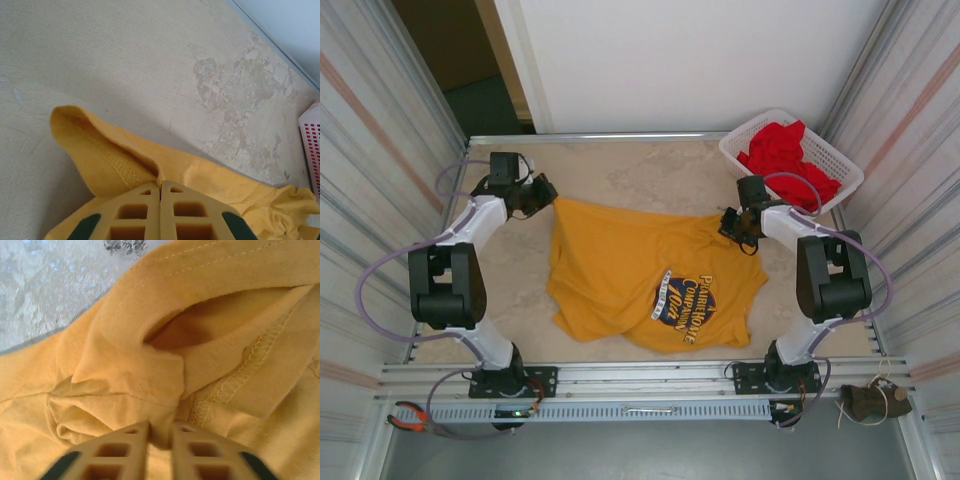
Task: Fold the inside-out t-shirt
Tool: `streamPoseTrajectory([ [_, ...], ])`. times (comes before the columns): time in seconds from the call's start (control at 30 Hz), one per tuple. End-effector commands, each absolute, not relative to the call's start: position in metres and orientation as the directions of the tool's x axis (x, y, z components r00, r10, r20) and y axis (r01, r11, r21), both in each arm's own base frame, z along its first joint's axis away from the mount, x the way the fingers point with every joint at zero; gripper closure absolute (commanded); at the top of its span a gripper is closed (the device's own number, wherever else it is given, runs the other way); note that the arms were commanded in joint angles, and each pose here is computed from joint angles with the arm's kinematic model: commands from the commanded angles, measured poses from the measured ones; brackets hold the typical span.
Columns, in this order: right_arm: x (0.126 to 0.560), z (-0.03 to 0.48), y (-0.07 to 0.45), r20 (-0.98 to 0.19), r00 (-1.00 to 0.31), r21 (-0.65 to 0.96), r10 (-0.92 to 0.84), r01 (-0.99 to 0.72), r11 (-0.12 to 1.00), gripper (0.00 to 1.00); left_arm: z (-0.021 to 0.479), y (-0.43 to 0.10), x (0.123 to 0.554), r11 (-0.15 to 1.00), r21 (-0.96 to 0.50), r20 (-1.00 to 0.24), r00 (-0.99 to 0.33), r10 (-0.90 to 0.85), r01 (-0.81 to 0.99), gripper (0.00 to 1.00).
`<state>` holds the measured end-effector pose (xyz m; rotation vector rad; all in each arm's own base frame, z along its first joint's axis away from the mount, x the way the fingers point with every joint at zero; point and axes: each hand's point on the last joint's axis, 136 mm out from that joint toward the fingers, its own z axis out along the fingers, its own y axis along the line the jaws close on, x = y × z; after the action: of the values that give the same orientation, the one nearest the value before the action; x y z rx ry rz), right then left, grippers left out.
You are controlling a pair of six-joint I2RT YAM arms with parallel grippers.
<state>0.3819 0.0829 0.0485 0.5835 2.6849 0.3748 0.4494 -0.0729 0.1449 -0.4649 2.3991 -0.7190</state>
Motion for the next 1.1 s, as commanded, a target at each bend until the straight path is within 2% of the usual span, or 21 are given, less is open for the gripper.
streamPoseTrajectory([
  [0.0, 0.390, 0.057, 0.086, -0.314, -0.850, 0.338, 0.423, 0.316, 0.886, 1.00, 0.167, -0.073, 0.450, 0.798, -0.591, -0.481, -0.743, -0.466, -0.117, 1.00],
  [0.17, 0.396, 0.104, 0.071, -0.396, -0.793, 0.395, 0.463, 0.308, 0.865, 1.00, 0.179, -0.073, 0.450, 0.797, -0.596, -0.496, -0.735, -0.463, -0.100, 1.00],
  [0.33, 0.395, 0.215, 0.047, -0.554, -0.648, 0.492, 0.523, 0.252, 0.833, 1.00, 0.222, -0.074, 0.450, 0.779, -0.625, -0.540, -0.697, -0.473, -0.044, 1.00],
  [0.5, 0.370, 0.335, 0.029, -0.692, -0.462, 0.556, 0.556, 0.151, 0.818, 1.00, 0.301, -0.079, 0.447, 0.740, -0.670, -0.609, -0.620, -0.494, 0.069, 0.96],
  [0.63, 0.339, 0.414, 0.019, -0.753, -0.309, 0.591, 0.581, 0.072, 0.804, 1.00, 0.371, -0.085, 0.437, 0.695, -0.696, -0.657, -0.548, -0.518, 0.179, 0.94],
  [0.87, 0.292, 0.502, 0.010, -0.784, -0.118, 0.617, 0.610, -0.035, 0.786, 1.00, 0.478, -0.091, 0.400, 0.630, -0.683, -0.729, -0.384, -0.566, 0.370, 0.96],
  [0.93, 0.266, 0.537, 0.007, -0.794, -0.026, 0.608, 0.608, -0.082, 0.790, 1.00, 0.512, -0.091, 0.383, 0.611, -0.663, -0.747, -0.318, -0.584, 0.432, 0.96],
  [1.07, 0.241, 0.582, 0.009, -0.793, 0.063, 0.592, 0.606, -0.154, 0.791, 1.00, 0.564, -0.091, 0.352, 0.602, -0.611, -0.773, -0.224, -0.593, 0.513, 0.93],
])
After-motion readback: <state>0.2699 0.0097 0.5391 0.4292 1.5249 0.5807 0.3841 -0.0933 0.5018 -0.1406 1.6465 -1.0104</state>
